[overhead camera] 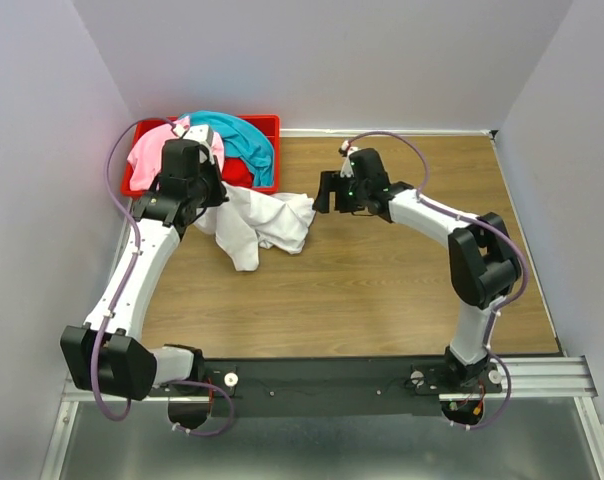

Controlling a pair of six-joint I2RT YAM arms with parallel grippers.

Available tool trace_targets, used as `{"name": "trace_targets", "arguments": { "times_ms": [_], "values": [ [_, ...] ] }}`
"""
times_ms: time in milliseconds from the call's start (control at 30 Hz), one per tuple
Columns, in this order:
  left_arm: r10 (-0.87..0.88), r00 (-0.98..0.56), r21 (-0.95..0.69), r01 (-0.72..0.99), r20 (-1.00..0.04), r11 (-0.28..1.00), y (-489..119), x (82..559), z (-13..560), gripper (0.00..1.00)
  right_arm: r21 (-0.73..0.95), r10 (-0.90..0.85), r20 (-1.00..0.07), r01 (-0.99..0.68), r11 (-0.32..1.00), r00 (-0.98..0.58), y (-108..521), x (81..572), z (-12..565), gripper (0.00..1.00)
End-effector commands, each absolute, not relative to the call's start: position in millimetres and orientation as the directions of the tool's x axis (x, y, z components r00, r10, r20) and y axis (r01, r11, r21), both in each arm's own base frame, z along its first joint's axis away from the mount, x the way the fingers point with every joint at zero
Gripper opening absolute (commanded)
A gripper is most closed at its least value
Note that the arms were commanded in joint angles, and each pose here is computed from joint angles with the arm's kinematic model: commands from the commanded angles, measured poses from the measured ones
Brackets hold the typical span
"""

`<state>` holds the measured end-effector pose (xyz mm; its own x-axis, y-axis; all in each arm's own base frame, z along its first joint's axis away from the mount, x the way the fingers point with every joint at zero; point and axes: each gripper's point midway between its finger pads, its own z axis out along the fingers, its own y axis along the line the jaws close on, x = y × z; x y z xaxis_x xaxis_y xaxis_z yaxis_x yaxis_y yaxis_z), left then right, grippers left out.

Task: Fold and stack the t-shirts
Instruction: Move the tshirt to the center of the board

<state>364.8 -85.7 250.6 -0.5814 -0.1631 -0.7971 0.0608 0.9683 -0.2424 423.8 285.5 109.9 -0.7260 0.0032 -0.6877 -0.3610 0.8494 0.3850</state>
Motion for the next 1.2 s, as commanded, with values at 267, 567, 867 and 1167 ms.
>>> {"name": "trace_targets", "arguments": {
  "times_ms": [267,567,867,1167],
  "values": [
    [-0.155,-0.553,-0.24,0.084,-0.819,0.967,-83.7,351.4,260.4,0.0,0.389,-0.103,-0.63,-0.428,0.816,-0.77,339.5,420.9,64.5,0.86],
    [-0.146,-0.552,-0.24,0.102,-0.821,0.965,-85.7,349.2,259.4,0.0,0.322,-0.144,-0.614,-0.413,0.852,-0.776,344.4,438.3,33.1,0.83],
    [-0.131,-0.535,-0.236,0.133,-0.835,0.963,-89.7,357.7,262.0,0.0,0.341,-0.148,-0.589,-0.41,0.846,-0.794,352.3,443.4,23.2,0.29],
    [-0.08,-0.447,-0.234,0.301,-0.891,0.925,-134.7,384.5,303.2,0.0,0.361,0.026,-0.692,-0.315,0.878,-0.722,297.9,466.2,131.2,0.02]
  ]
}}
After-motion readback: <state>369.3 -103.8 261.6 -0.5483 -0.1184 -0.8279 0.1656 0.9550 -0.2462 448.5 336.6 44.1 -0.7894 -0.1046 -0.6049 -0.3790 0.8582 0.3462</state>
